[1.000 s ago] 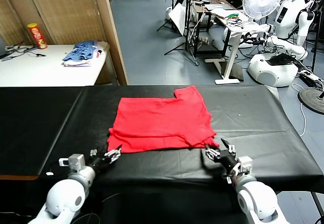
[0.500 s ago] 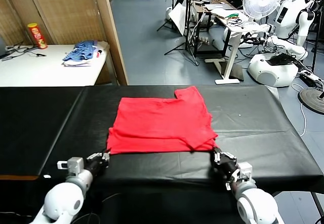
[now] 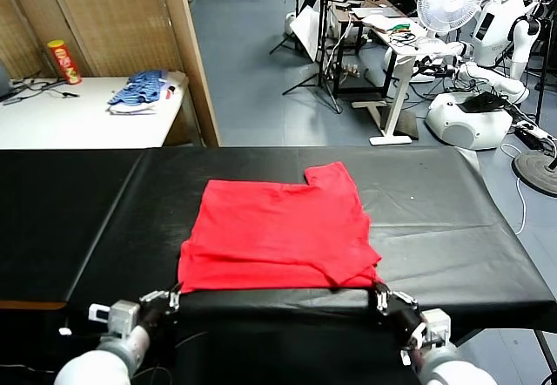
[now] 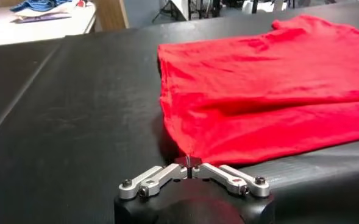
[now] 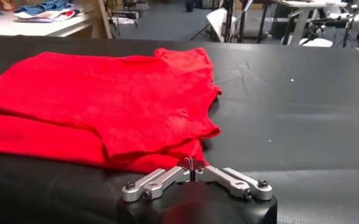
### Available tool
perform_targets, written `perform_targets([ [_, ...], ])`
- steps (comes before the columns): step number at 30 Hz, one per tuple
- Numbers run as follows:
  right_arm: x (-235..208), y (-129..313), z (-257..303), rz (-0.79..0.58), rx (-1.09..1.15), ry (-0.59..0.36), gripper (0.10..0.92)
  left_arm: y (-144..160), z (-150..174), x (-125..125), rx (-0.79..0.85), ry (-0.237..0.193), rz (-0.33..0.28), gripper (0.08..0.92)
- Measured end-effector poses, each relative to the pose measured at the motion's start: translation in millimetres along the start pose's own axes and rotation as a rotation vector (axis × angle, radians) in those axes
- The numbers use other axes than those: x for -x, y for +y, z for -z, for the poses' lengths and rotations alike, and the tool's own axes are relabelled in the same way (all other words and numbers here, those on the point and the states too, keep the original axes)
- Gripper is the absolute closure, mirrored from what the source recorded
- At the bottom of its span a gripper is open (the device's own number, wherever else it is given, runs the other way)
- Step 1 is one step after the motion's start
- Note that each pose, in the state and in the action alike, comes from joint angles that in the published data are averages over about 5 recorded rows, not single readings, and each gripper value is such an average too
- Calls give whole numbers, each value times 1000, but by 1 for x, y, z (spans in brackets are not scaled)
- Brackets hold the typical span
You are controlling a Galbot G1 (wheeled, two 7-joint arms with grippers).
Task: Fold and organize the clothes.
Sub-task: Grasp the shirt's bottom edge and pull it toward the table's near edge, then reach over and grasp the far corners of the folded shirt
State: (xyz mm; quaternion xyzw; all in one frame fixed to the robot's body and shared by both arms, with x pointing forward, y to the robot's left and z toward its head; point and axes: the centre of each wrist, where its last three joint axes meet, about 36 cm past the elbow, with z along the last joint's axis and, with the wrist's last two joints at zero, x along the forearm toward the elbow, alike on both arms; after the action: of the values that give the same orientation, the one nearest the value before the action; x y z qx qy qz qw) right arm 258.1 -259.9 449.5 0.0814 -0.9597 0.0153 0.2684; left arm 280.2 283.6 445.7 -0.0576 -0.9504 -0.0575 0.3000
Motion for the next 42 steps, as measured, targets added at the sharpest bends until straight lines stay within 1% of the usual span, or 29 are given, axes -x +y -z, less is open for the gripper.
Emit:
perform_targets([
  [1,-4,0,3,3,2,-1,505,0,1,-2,-1,1,6,649],
  [2,-8,0,7,8,5,-5,438,-1,2,-4,-3,4,10,599],
  [3,-12,-1,11,12,7,-10,388,-1,3,-6,-5,10,14,532],
  [5,-17,-3,20,13,13,-27,297,-2,7,-12,-11,24,18,431],
  [7,-17,-8,30,4,15,-55,251,-3,13,-17,-16,28,20,319],
  [9,-10,-14,41,-13,10,-95,229,-3,21,-21,-27,17,14,245],
  [10,-4,-17,47,-22,5,-118,228,-2,26,-22,-35,5,6,223],
  [13,26,-28,65,-48,-6,-178,225,4,42,-19,-66,-40,-26,204],
  [16,65,-39,84,-63,-7,-214,224,14,63,-3,-94,-85,-43,202],
  [20,121,-49,108,-83,-4,-228,224,29,97,34,-117,-138,-50,201],
  [23,164,-53,123,-94,-2,-215,224,38,118,66,-128,-155,-50,201],
  [28,223,-52,145,-96,2,-157,224,47,146,120,-144,-144,-52,201],
  [32,258,-51,159,-90,5,-113,224,49,164,157,-169,-119,-66,201],
  [36,285,-50,170,-87,10,-83,224,50,173,192,-184,-82,-76,201],
  [42,311,-48,179,-79,30,-47,224,52,177,232,-185,-32,-58,201],
])
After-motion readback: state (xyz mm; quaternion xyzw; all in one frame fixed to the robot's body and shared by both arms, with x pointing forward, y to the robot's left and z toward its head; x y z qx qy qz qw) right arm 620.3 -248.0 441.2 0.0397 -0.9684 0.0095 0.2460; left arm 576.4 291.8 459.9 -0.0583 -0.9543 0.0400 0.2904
